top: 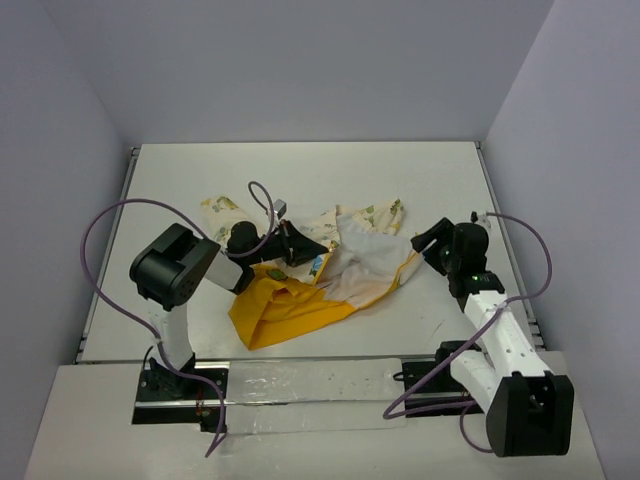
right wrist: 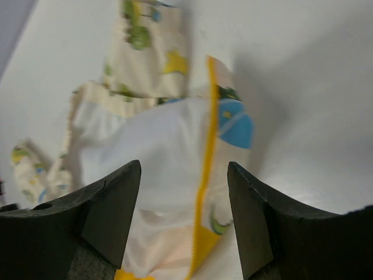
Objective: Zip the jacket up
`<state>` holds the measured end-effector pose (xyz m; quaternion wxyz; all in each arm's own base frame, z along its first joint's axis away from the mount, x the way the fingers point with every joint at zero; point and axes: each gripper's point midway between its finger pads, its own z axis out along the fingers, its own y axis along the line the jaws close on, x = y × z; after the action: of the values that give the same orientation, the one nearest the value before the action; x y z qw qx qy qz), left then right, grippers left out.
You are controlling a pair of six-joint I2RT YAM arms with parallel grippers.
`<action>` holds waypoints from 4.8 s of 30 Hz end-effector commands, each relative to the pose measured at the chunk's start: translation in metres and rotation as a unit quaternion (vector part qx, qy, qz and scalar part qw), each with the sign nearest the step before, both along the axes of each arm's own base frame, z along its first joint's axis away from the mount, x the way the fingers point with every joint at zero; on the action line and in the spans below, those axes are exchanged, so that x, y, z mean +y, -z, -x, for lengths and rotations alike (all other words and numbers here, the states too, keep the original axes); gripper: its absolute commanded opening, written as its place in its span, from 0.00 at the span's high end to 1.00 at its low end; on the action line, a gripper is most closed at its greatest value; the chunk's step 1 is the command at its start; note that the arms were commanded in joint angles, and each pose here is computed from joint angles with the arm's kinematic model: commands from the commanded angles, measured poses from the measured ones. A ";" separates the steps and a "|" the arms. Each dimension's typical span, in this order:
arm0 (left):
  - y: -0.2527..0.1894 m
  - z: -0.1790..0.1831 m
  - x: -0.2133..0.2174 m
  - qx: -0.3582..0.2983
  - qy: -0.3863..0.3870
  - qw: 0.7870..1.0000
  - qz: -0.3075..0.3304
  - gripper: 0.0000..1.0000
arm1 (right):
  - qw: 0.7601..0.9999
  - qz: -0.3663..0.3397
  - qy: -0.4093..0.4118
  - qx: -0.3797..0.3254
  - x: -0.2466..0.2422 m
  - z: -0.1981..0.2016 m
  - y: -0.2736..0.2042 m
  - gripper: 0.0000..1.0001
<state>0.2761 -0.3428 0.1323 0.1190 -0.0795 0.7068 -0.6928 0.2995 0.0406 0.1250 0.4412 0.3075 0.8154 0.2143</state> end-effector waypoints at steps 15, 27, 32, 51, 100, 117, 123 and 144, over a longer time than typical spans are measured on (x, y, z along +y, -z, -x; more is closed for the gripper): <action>-0.057 -0.007 -0.008 -0.146 0.023 0.989 0.010 1.00 | 1.000 -0.010 -0.013 0.020 -0.022 -0.023 0.044 0.37; -0.056 -0.014 0.010 -0.136 -0.006 0.991 0.018 1.00 | 0.977 0.067 -0.194 -0.060 0.066 -0.011 -0.004 1.00; -0.058 -0.028 0.039 -0.130 -0.048 0.990 0.016 1.00 | 0.944 0.119 -0.304 -0.042 0.129 0.018 -0.008 1.00; -0.070 -0.051 0.058 -0.146 -0.096 0.984 -0.032 1.00 | 0.919 0.148 -0.358 0.072 0.169 0.074 0.033 0.33; -0.090 -0.080 0.090 -0.151 -0.169 0.972 -0.058 1.00 | 0.888 0.142 -0.436 0.045 0.182 0.077 0.036 0.25; -0.097 -0.072 0.092 -0.165 -0.162 0.971 -0.063 1.00 | 0.939 0.126 -0.319 -0.019 0.157 0.029 -0.040 0.19; -0.098 -0.071 0.092 -0.169 -0.162 0.970 -0.068 1.00 | 0.949 0.097 -0.299 -0.016 0.155 0.024 -0.035 0.19; -0.093 -0.070 0.091 -0.166 -0.158 0.971 -0.067 1.00 | 0.947 0.039 -0.315 -0.054 0.158 0.051 -0.027 0.27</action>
<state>0.3442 -0.2520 0.2046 0.3222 -0.0884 0.7179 -0.6108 0.2384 0.1951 0.1453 0.3862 -0.0067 0.8671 0.3146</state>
